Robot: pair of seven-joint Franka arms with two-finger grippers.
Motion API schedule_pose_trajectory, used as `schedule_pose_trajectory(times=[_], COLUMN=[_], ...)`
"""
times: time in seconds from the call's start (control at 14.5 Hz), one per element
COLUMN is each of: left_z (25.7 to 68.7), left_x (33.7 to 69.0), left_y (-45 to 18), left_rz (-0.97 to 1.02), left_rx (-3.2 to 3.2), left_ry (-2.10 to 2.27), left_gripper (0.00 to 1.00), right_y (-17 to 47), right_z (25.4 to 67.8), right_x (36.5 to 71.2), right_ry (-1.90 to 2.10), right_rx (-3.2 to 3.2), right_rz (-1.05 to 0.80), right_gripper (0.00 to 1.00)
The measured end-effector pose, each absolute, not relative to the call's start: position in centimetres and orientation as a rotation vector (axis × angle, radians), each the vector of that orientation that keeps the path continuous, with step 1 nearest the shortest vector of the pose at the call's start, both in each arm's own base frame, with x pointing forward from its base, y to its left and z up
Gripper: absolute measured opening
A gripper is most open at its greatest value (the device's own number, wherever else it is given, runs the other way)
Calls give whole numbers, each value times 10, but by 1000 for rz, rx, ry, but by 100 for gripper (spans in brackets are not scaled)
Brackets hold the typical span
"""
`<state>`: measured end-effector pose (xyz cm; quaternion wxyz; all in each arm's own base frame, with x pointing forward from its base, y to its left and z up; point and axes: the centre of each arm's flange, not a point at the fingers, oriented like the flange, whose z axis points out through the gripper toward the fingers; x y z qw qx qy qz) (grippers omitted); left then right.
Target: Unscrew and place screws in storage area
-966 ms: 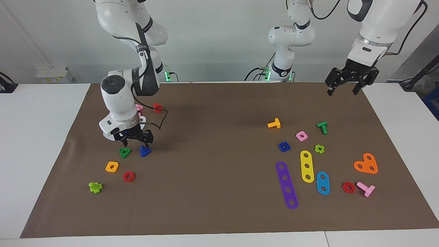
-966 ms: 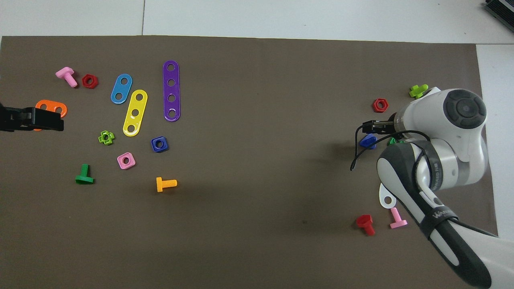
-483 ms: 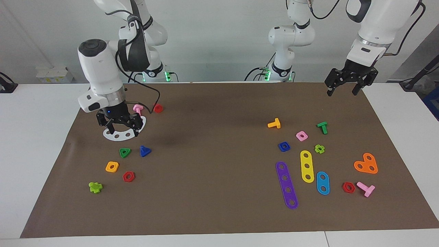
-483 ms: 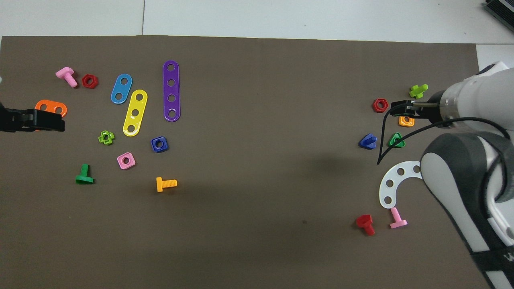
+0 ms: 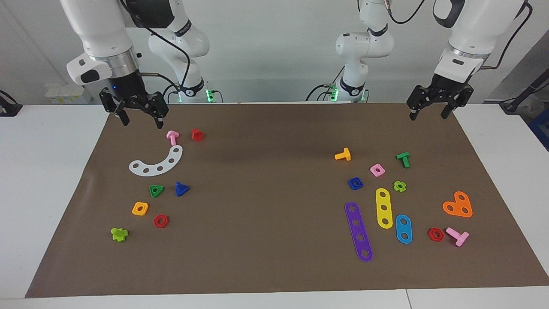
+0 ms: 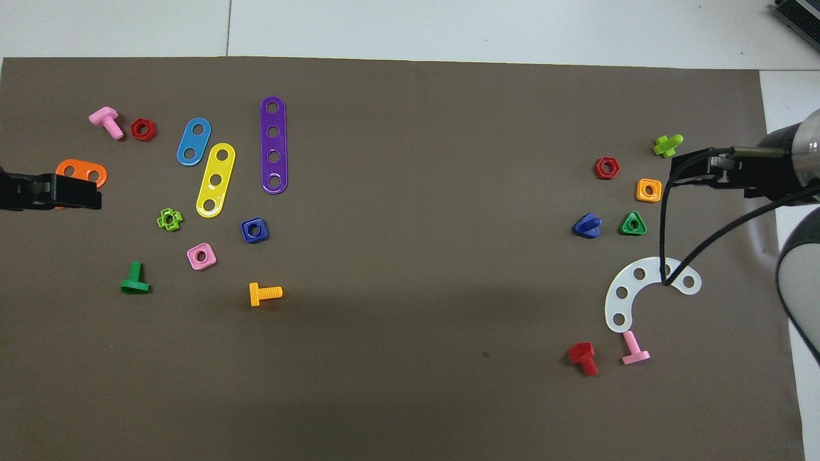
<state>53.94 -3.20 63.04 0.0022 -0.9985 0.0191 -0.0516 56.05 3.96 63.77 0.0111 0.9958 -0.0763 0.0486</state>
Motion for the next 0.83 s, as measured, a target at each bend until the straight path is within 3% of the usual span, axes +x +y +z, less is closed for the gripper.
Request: schedule_pose_trajectory(times=[0.83], left_z=[630], left_x=[539], left_y=[-31], left_rz=[-161], left_rx=[-3133], left_ry=[58], left_gripper=[100], right_y=[37], right_z=[623], right_x=[547], right_ry=[-243], right_rx=[3092], right_rz=[-20], right_gripper=[100])
